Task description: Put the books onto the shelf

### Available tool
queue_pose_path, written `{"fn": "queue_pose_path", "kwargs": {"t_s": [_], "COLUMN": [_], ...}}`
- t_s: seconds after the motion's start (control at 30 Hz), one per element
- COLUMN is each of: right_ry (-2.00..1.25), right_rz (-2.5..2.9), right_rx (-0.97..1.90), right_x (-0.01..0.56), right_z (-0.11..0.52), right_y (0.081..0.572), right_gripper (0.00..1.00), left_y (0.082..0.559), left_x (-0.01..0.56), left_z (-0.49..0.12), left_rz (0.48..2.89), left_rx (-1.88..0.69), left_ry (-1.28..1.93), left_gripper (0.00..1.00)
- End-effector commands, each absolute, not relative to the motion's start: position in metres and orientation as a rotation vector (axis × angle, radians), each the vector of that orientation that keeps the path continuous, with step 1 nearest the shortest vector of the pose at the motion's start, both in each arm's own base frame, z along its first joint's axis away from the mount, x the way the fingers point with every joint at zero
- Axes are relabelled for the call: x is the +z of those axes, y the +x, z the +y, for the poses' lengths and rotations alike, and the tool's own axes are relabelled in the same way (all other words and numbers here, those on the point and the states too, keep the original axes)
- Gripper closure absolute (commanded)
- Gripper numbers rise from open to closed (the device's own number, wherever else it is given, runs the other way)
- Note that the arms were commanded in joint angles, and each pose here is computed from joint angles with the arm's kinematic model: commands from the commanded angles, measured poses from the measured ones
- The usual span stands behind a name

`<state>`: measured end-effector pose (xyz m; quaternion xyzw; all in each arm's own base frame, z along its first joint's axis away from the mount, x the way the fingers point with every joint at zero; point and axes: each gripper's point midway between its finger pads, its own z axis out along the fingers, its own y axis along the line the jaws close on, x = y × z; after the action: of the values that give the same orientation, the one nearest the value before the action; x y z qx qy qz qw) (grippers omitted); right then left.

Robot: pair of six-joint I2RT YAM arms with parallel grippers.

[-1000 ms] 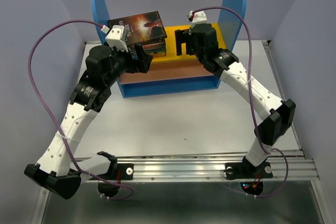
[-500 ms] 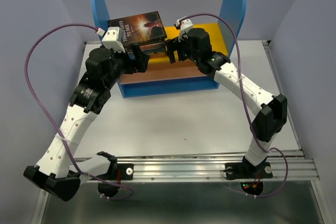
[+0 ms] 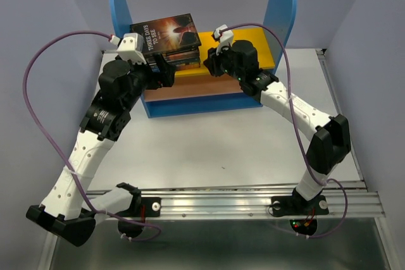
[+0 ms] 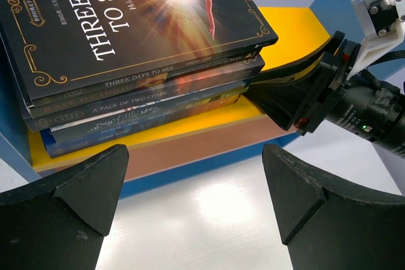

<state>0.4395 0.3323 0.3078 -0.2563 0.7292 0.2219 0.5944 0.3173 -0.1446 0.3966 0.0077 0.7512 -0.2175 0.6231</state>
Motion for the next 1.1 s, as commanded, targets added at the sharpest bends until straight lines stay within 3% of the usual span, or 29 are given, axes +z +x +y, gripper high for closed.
{"fn": "queue_pose_path", "kwargs": {"t_s": [0.0, 0.67, 1.07], "right_ry": [-0.676, -0.908, -0.883], "right_rz": [1.667, 1.549, 1.545], "right_rx": [0.619, 0.903, 0.876], "right_x": [0.305, 0.308, 0.313], "right_z": [0.344, 0.391, 0.396], "right_y": [0.425, 0.378, 0.386], "right_gripper": [0.67, 0.73, 0.73], "left_y": [0.316, 0.322, 0.329], "left_x": [0.410, 0.401, 0.397], "left_z": [-0.139, -0.133, -0.132], "left_rz": [1.669, 1.691, 1.707], "left_rx": [-0.497, -0.459, -0.442], "left_ry": [-0.008, -0.058, -0.077], "left_gripper": [0.01, 0.01, 0.01]}}
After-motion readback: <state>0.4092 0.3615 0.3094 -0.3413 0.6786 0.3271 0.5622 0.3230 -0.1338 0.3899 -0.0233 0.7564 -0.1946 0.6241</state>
